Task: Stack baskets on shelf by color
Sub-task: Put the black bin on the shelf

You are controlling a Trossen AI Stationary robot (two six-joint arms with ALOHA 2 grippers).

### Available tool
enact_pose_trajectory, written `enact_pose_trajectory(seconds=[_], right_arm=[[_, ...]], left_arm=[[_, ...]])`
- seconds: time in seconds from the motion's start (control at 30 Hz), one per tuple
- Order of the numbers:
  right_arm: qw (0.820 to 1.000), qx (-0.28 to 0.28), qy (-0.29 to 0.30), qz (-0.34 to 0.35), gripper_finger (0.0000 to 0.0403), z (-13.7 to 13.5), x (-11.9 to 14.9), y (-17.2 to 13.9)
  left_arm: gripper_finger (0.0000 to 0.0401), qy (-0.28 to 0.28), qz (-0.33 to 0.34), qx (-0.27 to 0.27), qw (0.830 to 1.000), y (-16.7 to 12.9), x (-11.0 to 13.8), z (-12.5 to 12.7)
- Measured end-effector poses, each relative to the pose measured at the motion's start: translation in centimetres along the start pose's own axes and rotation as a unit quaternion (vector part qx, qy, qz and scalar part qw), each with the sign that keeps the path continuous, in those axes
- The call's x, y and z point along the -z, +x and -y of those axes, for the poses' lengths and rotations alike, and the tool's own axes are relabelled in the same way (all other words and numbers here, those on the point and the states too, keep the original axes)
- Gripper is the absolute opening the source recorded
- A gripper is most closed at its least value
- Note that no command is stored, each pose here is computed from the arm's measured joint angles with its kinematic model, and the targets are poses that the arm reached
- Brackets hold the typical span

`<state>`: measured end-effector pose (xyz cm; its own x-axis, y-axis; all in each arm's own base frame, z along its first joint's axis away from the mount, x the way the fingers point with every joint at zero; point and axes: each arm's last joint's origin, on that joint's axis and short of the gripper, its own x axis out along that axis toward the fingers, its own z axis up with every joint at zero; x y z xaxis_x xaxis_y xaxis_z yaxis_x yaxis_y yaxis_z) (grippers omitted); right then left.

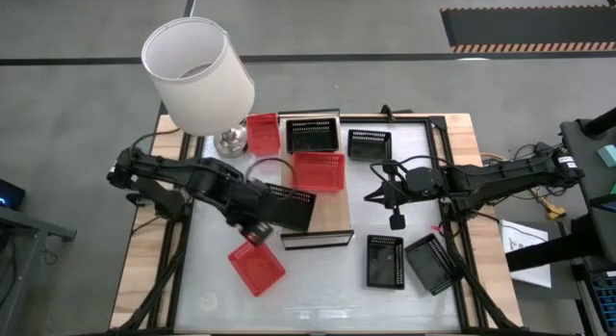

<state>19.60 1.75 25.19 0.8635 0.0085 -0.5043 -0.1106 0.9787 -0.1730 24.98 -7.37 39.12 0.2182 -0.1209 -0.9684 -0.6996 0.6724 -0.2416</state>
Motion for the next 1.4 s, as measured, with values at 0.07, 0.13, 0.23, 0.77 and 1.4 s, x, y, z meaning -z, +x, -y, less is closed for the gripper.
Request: enact_pose_trajectory(seconds=[0.07,0.13,0.23,0.77,1.4], right_arm=[[1.000,0.000,0.000,0.001,0.0009,0.0,0.0,0.0],[1.000,0.000,0.000,0.001,0.0009,0.0,0.0,0.0],[1.000,0.001,0.000,0.003,0.0009,0.0,-0.1,0.0],[1.000,0.001,0.000,0.002,0.0009,0.0,0.0,0.0],[1.000,0.000,0.000,-0.002,0.0009,0.0,0.2,0.1]], left_arm=[[0.0107,0.019,0.042,-0.006,0.999,-0.4,0.0,-0.8],[0.0106,0.052,0.084,-0.009,0.995,-0.6,0.1,-1.5],[0.0096,0.057,0.102,-0.063,0.991,-0.1,0.1,-3.2],[0.0007,0.069,0.155,0.038,0.985,5.6,-2.2,-2.2],[0.0000,0.128,0.188,0.060,0.972,6.7,-2.9,-1.6]])
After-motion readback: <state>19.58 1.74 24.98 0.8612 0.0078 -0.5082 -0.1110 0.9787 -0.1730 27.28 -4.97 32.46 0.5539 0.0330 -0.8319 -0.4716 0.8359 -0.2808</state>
